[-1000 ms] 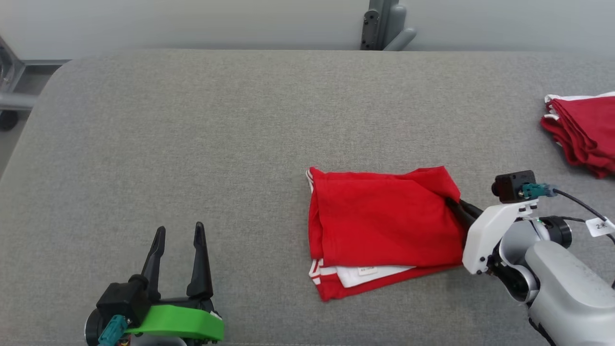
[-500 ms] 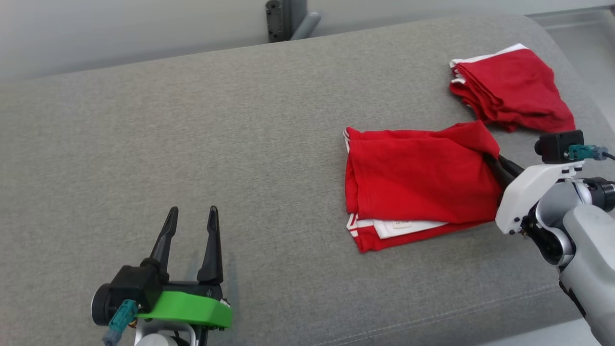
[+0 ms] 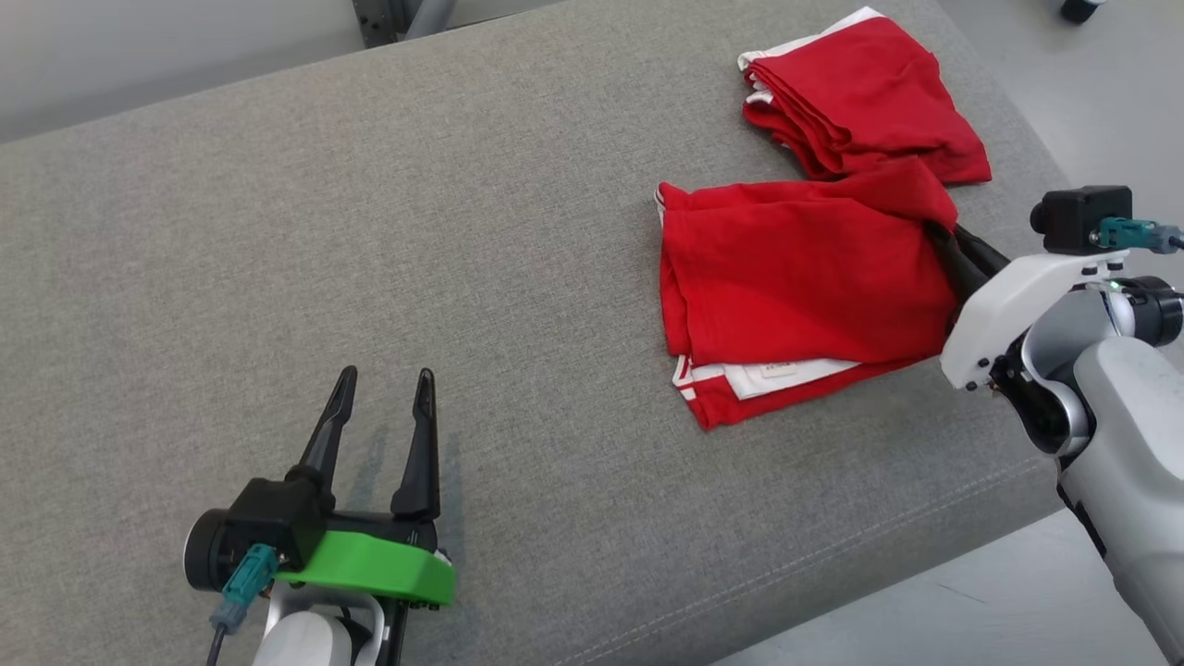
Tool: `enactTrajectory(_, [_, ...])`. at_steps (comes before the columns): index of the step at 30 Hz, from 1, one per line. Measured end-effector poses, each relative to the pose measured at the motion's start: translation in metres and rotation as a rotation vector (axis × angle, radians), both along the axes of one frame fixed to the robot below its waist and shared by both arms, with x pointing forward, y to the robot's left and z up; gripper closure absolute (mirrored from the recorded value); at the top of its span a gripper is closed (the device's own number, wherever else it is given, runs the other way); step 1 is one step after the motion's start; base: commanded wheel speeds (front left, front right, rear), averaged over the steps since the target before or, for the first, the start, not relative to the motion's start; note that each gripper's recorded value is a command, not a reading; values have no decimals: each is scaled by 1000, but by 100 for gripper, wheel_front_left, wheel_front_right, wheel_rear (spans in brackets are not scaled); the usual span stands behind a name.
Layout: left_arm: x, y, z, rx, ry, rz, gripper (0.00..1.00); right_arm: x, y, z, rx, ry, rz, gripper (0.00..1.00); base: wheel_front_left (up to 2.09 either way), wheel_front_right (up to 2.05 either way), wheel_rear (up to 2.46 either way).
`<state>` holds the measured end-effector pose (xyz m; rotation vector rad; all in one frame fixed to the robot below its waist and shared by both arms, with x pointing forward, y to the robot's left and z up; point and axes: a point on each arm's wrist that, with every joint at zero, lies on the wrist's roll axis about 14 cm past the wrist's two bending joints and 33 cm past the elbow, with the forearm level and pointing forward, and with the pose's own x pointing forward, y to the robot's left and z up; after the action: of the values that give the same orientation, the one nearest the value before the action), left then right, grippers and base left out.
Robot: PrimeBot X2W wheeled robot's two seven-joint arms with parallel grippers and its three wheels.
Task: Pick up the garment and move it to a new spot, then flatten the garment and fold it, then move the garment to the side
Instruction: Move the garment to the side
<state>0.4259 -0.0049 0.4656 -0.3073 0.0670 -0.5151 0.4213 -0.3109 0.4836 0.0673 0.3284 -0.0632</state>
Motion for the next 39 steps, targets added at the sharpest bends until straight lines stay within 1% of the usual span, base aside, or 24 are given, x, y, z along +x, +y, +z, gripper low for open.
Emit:
enactTrajectory(4, [0,7,-3,3,11,21,0,19,8,14,-6,-27,23,100,0,0,0])
enactTrajectory(8, [-2,17,-2,9,12,51,0,44,10,39,-19,-75,32,100,0,0,0])
enactTrajectory(12, [-4,32,0,12,12,94,0,70,22,62,-25,-114,55,100,0,0,0])
enactTrajectory(17, [-7,50,2,18,10,148,0,95,29,79,-28,-137,64,100,0,0,0])
enactTrajectory(23, [-10,71,4,24,8,207,0,111,10,81,-46,-111,6,100,0,0,0])
enactTrajectory(27, [-11,81,3,29,9,235,0,116,-8,77,-95,-64,-29,100,0,0,0])
enactTrajectory(31, [-10,87,-2,36,20,253,0,122,-28,78,-171,-30,-60,100,0,0,0])
enactTrajectory(39, [1,92,-13,56,32,253,0,138,-54,60,-326,82,-83,100,0,0,0])
